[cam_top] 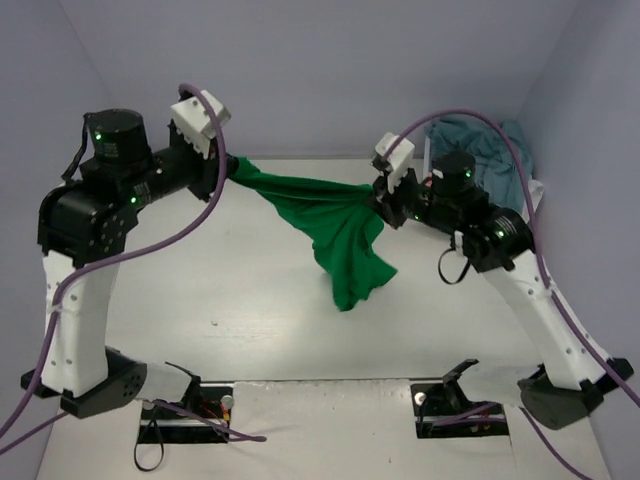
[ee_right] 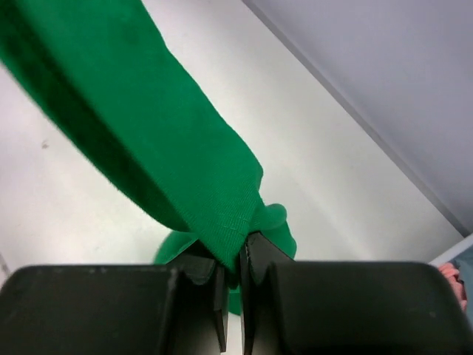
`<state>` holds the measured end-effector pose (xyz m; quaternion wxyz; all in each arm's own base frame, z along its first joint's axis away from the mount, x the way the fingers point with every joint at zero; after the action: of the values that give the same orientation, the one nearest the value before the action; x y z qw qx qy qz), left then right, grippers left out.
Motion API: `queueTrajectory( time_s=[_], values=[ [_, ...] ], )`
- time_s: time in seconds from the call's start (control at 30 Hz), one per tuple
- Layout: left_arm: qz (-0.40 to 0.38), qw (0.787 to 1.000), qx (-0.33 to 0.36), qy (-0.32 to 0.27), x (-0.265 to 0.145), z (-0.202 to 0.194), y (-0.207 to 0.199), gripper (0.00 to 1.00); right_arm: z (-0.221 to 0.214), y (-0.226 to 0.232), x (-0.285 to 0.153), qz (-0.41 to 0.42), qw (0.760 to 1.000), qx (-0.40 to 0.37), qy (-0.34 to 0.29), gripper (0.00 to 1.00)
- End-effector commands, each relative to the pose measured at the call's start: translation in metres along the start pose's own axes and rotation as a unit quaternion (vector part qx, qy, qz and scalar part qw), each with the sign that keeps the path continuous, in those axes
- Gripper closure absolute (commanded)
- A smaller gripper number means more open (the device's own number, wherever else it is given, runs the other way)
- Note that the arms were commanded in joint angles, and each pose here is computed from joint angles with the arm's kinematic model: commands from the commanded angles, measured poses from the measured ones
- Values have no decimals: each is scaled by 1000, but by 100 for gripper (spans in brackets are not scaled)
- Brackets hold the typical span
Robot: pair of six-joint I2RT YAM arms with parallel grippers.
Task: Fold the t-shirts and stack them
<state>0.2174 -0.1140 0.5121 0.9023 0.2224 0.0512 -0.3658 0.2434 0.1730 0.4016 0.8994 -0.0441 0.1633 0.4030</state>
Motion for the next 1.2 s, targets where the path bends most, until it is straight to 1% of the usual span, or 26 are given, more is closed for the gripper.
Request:
queueTrajectory(
  time_s=[0.0,0.03,0.1,0.17,0.2,0.27,0.37,0.4,0.43,0.47,0.5,0.57,0.6,0.63,0.67,0.8,0.97,1.03,1.07,1.1,1.13,1.17],
  values=[
    [-60,997,9,-41,-30,6,-22,100,16,20,-43,51,995,-37,-73,100],
    [-69,996,11,-46,-39,5,-28,100,14,24,-46,67,994,-36,-73,100],
    [-110,993,4,-39,-38,-6,-40,100,8,27,-52,79,994,-35,-73,100],
    [-129,991,-1,-43,-48,-11,-50,100,5,30,-54,94,992,-40,-74,100],
    [-154,987,-11,-39,-45,-18,-56,100,3,30,-52,97,992,-39,-70,100],
    [-172,984,-19,-39,-46,-23,-63,100,1,29,-45,103,992,-37,-61,100],
    [-186,982,-27,-11,-26,-40,-63,100,-12,17,-11,101,994,-38,-20,100],
    [-186,982,-28,0,-18,-45,-62,100,-23,10,12,105,994,-38,9,100],
    [-185,982,-32,23,-1,-56,-59,100,-29,5,23,107,993,-36,23,100],
    [-184,982,-29,33,8,-61,-56,100,-34,-1,36,109,993,-32,35,100],
    [-185,981,-32,45,17,-67,-55,100,-49,-8,60,125,990,-18,66,100],
    [-186,979,-37,70,42,-81,-50,100,-56,-19,81,132,988,-11,83,100],
    [-186,979,-39,77,50,-85,-49,100,-70,-26,102,140,984,2,108,100],
    [-188,978,-42,84,64,-91,-46,100,-74,-30,112,143,983,6,115,100],
    [-187,977,-44,92,71,-96,-46,100,-81,-38,131,147,981,18,129,100],
    [-180,975,-47,122,101,-117,-40,100,-100,-52,172,156,974,44,159,100],
    [-145,977,-38,151,118,-142,-30,100,-126,-68,217,141,970,63,187,100],
    [-119,978,-34,167,123,-156,-26,100,-128,-72,228,133,972,68,181,100],
    [-94,980,-32,173,121,-161,-18,100,-132,-74,235,124,973,76,181,100],
    [-82,981,-34,175,123,-169,-14,100,-132,-76,240,112,975,79,175,100],
    [-69,981,-39,179,123,-173,-9,100,-128,-81,246,101,980,75,157,100],
    [-57,981,-42,181,121,-177,-4,100,-131,-84,251,85,981,78,155,100]
  ],
)
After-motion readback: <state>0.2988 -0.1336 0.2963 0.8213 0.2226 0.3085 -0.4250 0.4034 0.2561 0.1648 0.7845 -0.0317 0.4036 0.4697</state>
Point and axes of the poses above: each gripper's point midway between its finger pads, its own x axis out along the fingers, its own y axis along the line the jaws close on, z = x × y, the point moved 8 cm from there along -x, back along the fingers, and after that the axes turned 13 degrees about x, right-handed, at the moved point
